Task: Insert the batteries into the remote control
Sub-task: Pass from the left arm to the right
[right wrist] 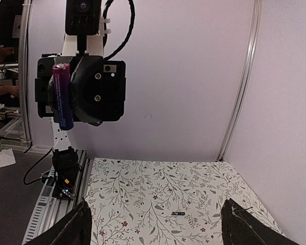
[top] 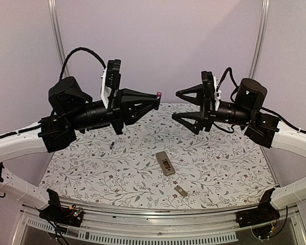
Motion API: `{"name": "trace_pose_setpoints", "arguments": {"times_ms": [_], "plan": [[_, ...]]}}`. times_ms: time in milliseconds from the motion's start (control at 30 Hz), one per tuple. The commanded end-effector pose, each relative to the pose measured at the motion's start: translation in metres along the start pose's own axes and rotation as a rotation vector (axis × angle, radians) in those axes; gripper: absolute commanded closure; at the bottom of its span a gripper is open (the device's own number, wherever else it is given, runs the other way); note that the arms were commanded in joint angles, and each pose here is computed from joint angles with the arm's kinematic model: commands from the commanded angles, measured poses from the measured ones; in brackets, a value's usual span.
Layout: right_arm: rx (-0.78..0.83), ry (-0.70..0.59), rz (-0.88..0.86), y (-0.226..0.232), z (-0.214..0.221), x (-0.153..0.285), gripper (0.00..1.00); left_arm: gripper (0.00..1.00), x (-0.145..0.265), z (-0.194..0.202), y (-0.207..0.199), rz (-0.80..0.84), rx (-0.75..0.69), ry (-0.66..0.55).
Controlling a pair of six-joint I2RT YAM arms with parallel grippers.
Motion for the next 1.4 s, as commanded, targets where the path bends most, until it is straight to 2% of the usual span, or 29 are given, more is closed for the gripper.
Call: {"name": "trace_pose_setpoints", "arguments": {"times_ms": [0,100,167,267,433,633,800,933,1100,1367], "plan": [[-0.007,0.05,-0.005,0.002,0.009,-0.001,0.14,1.0,0.003,-0.006,-0.005,-0.013,-0.036,0.011],[-0.006,0.04,-0.019,0.003,0.008,-0.002,0.14,1.0,0.006,-0.006,-0.001,-0.051,-0.04,-0.026],[-0.021,0.011,-0.039,0.004,0.005,-0.004,0.15,1.0,0.013,-0.006,0.003,-0.094,-0.029,-0.102],[-0.061,-0.067,-0.068,0.004,-0.007,-0.008,0.23,1.0,0.018,0.005,0.014,-0.155,0.017,-0.187],[-0.137,-0.097,-0.01,-0.002,-0.006,-0.019,0.39,1.0,0.011,0.02,0.017,-0.129,0.061,-0.196],[-0.162,-0.11,-0.132,0.017,-0.003,-0.032,0.42,1.0,0.007,0.023,0.017,-0.109,0.076,-0.204],[-0.165,-0.118,-0.175,0.023,-0.002,-0.038,0.5,1.0,0.004,0.028,0.019,-0.111,0.088,-0.198],[-0.153,-0.126,-0.194,0.027,-0.003,-0.038,0.54,1.0,0.005,0.03,0.02,-0.121,0.089,-0.196],[-0.133,-0.149,-0.183,0.028,-0.009,-0.04,0.54,1.0,0.001,0.034,0.02,-0.114,0.091,-0.167],[-0.133,-0.149,-0.183,0.026,-0.009,-0.043,0.62,1.0,-0.002,0.041,0.022,-0.114,0.101,-0.143]]}}
Point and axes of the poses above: each gripper's point midway between its finger pads, its own x axis back along the fingers, its own y axis along the line the jaws close on, z = x × y, the point moved 5 cm from there along x, back along the fingers, and after that the axes turned 6 degrees about x, right-handed, at the moved point
